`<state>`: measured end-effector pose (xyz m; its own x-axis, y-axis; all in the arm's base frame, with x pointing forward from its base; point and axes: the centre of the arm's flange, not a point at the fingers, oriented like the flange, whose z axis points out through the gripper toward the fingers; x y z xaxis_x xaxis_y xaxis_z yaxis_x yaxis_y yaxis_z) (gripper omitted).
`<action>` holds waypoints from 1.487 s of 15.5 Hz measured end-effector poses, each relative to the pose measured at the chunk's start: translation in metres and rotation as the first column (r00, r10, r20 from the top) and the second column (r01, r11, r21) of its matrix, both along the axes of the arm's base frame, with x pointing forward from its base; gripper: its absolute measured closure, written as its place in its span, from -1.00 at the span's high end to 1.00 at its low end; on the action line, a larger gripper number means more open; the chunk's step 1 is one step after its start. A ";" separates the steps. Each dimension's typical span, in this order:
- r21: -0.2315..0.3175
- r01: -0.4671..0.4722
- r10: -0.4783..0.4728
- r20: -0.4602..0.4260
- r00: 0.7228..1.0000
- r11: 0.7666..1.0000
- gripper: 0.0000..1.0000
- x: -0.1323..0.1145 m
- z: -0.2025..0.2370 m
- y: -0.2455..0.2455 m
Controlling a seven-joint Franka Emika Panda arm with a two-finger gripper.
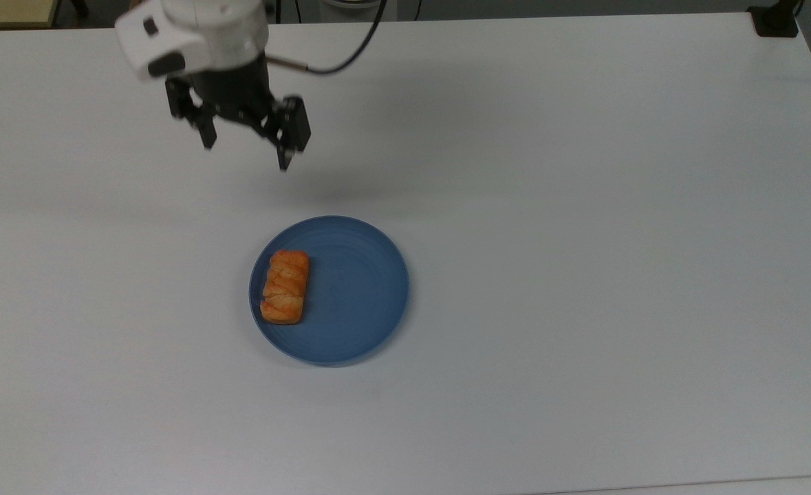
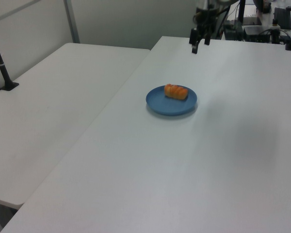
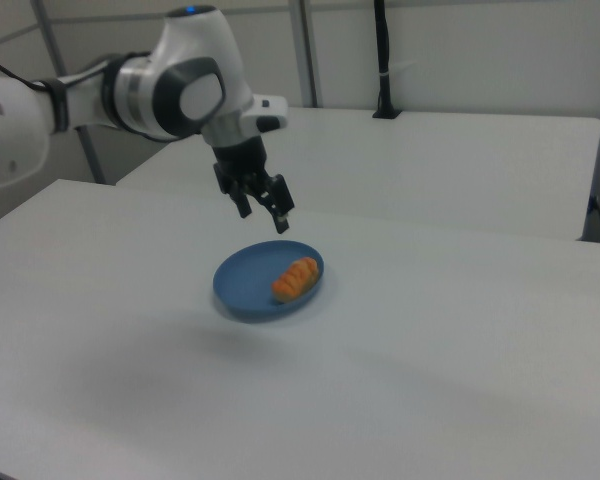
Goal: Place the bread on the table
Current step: 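Move the gripper down over the orange bread roll on the blue plate, then close the gripper around the bread roll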
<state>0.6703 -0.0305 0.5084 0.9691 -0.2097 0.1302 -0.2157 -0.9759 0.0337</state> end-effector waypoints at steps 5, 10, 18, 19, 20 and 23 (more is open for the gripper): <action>-0.028 -0.013 0.015 0.083 0.996 1.000 1.00 0.046 -0.079 -0.001; -0.039 -0.032 0.036 0.124 0.992 0.999 1.00 0.064 -0.127 0.006; -0.054 -0.078 0.082 0.069 0.994 0.996 0.97 0.068 -0.186 0.029; -0.057 -0.084 0.088 0.067 0.994 0.995 0.89 0.068 -0.187 0.032; -0.057 -0.089 0.093 0.066 0.993 0.994 0.89 0.068 -0.187 0.035; -0.058 -0.094 0.097 0.066 0.993 0.994 0.22 0.068 -0.187 0.038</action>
